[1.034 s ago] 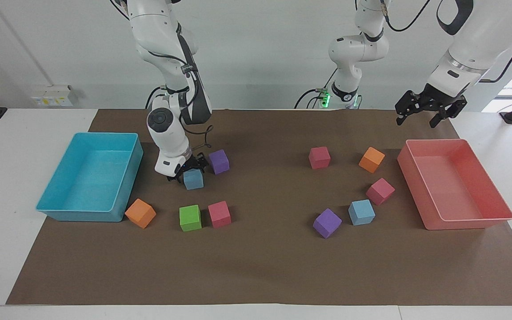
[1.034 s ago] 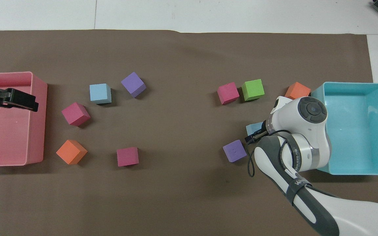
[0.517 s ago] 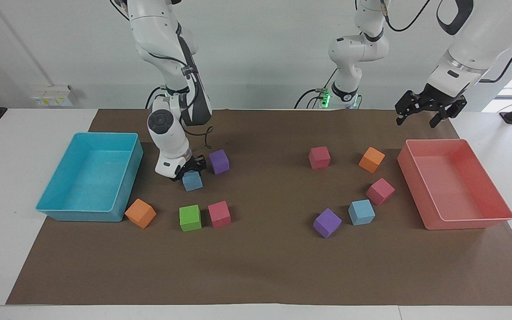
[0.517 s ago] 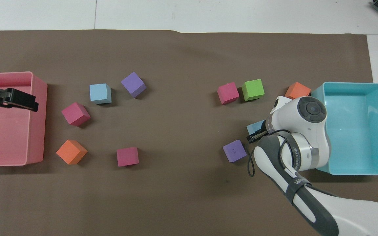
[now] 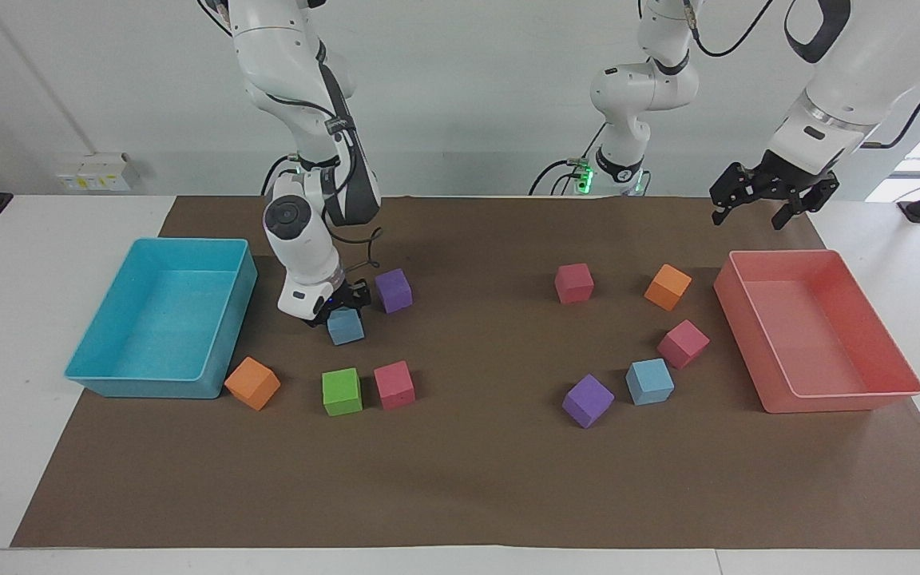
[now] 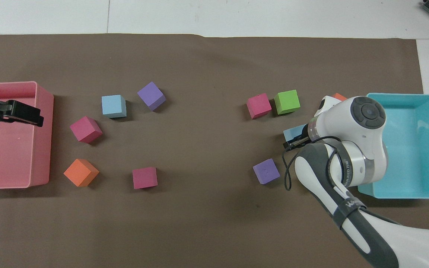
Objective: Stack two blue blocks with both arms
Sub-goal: 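Lift the light-blue cube and carry it toward the table center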
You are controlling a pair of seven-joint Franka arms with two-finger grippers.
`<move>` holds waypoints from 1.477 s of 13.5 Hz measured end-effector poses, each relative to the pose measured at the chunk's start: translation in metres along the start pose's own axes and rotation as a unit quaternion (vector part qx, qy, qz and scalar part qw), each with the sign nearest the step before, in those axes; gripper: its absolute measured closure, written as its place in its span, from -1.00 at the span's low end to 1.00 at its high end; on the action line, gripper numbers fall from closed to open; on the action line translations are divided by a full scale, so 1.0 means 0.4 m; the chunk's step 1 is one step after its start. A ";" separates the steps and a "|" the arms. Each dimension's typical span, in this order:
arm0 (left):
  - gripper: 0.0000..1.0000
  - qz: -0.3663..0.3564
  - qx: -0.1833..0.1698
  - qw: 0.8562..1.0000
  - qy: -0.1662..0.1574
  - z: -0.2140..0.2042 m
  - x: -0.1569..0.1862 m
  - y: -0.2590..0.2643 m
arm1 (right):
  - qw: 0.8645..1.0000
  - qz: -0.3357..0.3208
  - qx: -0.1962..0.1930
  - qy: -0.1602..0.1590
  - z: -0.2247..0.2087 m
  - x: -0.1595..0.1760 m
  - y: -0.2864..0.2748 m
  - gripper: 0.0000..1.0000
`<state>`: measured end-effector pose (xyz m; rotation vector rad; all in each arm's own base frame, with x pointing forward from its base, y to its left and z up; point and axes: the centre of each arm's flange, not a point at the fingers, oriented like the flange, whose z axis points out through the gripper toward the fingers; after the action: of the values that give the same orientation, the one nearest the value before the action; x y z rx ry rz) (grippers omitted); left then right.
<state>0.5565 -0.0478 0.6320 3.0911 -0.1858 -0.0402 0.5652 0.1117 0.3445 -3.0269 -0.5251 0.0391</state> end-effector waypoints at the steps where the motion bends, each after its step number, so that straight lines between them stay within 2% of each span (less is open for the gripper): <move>1: -1.00 0.000 0.000 1.000 0.000 0.000 0.000 0.000 | 1.000 0.008 0.001 0.000 -0.026 0.007 -0.001 -0.16; 5: -1.00 0.000 0.000 1.000 0.000 0.000 0.000 0.000 | 0.999 0.048 0.003 0.001 -0.113 0.048 -0.030 -0.16; 9: -1.00 0.000 0.000 1.000 0.000 0.000 0.000 0.000 | 0.998 0.060 0.003 0.016 -0.140 0.113 -0.167 -0.16; 15: -1.00 0.000 0.000 1.000 0.000 0.000 0.000 0.000 | 0.996 0.086 0.001 0.009 -0.038 0.244 -0.440 -0.16; 20: -1.00 0.000 0.000 1.000 0.000 0.000 0.000 0.000 | 0.996 0.089 -0.002 0.005 0.044 0.282 -0.557 -0.16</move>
<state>0.5565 -0.0478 0.6320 3.0911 -0.1858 -0.0402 0.5957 0.3602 0.3416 -3.0661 -0.2532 0.0331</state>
